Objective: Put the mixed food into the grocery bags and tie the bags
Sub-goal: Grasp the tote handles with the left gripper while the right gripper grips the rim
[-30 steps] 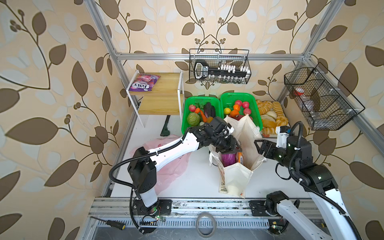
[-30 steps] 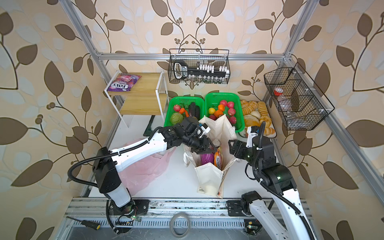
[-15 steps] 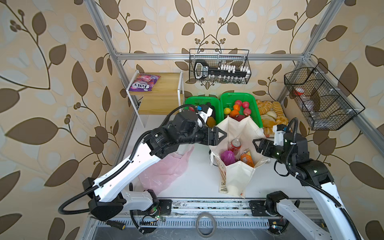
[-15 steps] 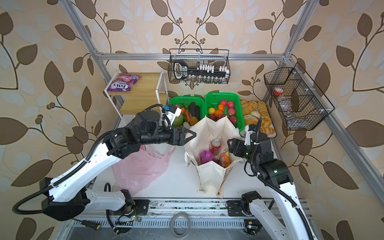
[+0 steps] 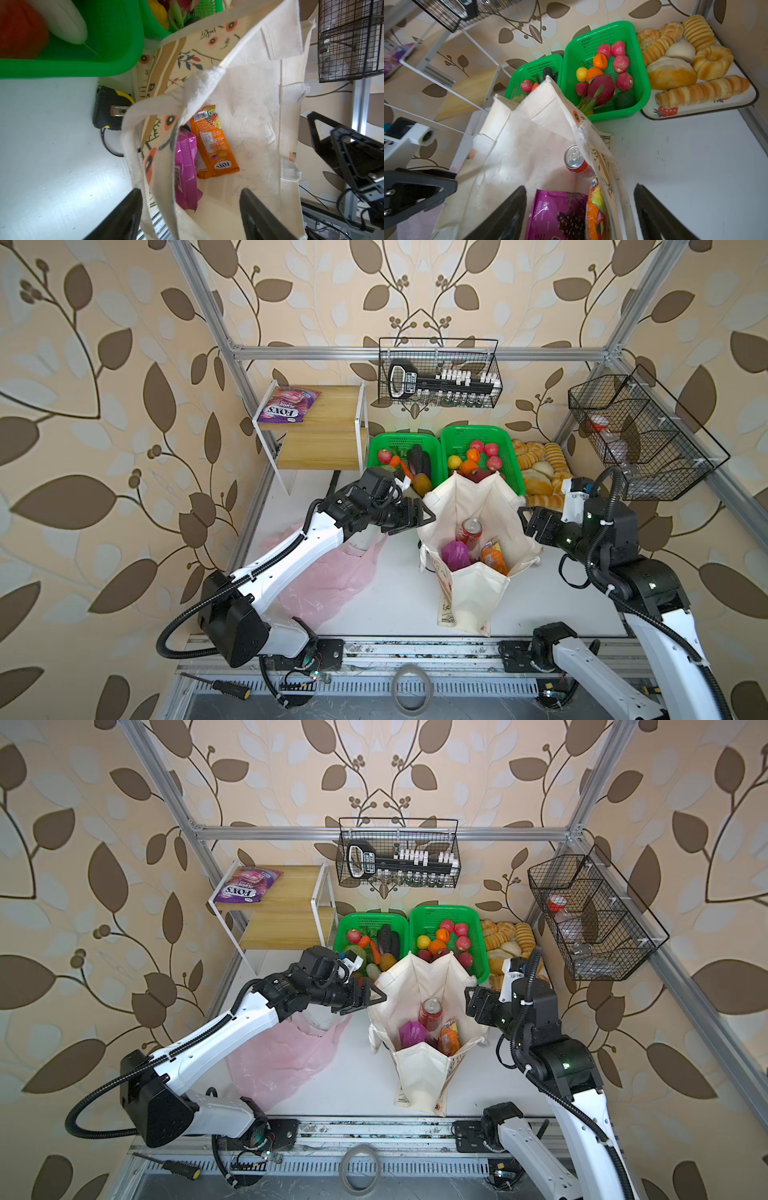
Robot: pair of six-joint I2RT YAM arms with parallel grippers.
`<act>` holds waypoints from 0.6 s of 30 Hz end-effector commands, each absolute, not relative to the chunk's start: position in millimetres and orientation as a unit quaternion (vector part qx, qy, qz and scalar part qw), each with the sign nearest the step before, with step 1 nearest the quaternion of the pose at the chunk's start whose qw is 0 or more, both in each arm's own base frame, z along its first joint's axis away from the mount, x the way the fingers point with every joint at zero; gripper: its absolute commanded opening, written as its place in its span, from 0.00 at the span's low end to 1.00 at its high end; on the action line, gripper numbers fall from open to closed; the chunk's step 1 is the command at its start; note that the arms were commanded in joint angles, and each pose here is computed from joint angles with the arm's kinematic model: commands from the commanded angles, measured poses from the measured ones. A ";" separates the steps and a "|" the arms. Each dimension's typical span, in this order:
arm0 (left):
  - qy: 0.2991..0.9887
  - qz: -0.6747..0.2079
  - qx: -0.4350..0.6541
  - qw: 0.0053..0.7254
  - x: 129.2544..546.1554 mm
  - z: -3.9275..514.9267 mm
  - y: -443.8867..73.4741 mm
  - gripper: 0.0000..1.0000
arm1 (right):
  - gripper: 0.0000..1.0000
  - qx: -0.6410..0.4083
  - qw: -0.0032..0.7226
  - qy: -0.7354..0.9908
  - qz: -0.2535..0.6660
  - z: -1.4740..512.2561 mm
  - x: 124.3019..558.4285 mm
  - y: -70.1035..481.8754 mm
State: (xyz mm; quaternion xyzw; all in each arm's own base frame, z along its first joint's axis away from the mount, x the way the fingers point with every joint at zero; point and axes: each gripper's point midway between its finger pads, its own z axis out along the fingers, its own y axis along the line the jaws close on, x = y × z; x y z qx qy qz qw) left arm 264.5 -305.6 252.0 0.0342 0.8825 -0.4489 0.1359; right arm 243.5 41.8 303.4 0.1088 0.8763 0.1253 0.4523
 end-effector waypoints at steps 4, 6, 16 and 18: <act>0.840 -0.524 0.066 0.125 263.4 287.2 -328.7 0.26 | 0.39 0.078 0.393 0.910 0.108 260.0 251.1 45.7; 0.840 -0.528 0.053 0.115 271.2 281.1 -337.7 0.00 | 0.17 0.087 0.404 0.907 0.083 260.5 257.0 33.6; 0.815 -0.568 0.088 0.074 238.3 314.8 -397.2 0.00 | 0.00 0.169 0.460 0.871 0.022 290.6 262.6 -32.8; 0.809 -0.575 0.096 0.079 233.0 323.3 -409.6 0.00 | 0.00 0.186 0.468 0.864 0.009 294.1 260.9 -47.5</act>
